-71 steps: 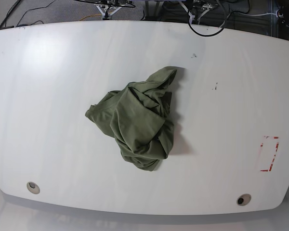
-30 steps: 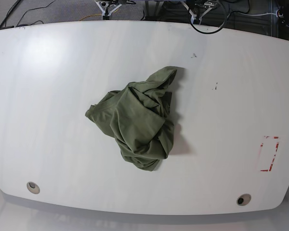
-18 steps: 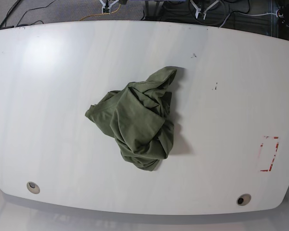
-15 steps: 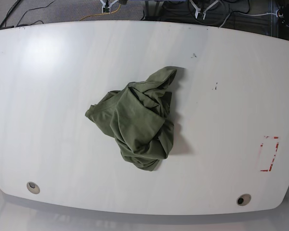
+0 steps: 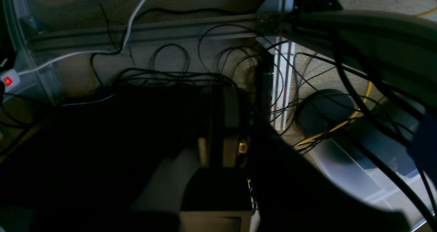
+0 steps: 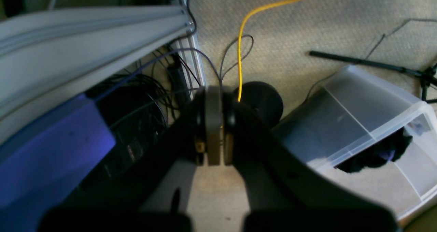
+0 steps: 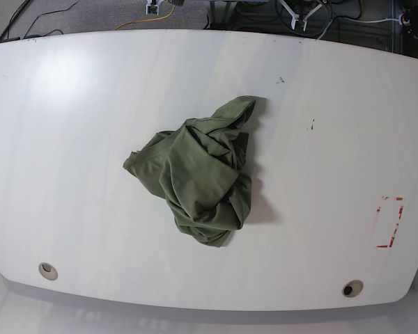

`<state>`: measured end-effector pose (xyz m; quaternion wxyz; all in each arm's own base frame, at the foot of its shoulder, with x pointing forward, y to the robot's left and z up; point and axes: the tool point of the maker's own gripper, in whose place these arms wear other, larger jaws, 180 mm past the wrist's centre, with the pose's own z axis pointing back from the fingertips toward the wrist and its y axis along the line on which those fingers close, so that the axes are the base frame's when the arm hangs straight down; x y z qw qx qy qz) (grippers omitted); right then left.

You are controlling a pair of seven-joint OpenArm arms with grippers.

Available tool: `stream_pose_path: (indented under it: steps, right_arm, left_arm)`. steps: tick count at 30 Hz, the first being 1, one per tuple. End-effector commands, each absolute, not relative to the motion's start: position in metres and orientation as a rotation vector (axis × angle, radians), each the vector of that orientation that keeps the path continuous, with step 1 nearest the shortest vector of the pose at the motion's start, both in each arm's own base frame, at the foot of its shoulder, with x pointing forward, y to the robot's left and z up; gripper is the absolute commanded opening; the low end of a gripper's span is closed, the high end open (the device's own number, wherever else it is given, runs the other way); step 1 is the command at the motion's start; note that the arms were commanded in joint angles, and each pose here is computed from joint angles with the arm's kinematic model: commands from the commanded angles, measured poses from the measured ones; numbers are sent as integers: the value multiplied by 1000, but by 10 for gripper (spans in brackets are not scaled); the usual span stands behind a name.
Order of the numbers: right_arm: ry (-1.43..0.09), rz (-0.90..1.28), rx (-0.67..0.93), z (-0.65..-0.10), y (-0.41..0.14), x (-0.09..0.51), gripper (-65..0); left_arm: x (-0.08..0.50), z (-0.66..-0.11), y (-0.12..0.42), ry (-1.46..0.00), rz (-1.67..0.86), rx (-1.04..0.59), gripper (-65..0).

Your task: Layout the t-shirt on the table in an organized manner, then fold the t-shirt properly

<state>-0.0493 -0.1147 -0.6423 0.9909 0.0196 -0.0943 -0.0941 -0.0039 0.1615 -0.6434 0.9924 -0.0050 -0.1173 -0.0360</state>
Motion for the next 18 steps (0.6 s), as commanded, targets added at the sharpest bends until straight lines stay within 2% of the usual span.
stream_pose_path:
  steps: [1, 18]
  right_arm:
    - [-201, -188, 38, -636, -115, -58, -644]
    - [-304, -193, 56, -594, -112, -72, -644]
  left_arm:
    - [-11, -638, 167, -249, -61, 0, -611]
    - [-33, -608, 168, -313, -88, -29, -612]
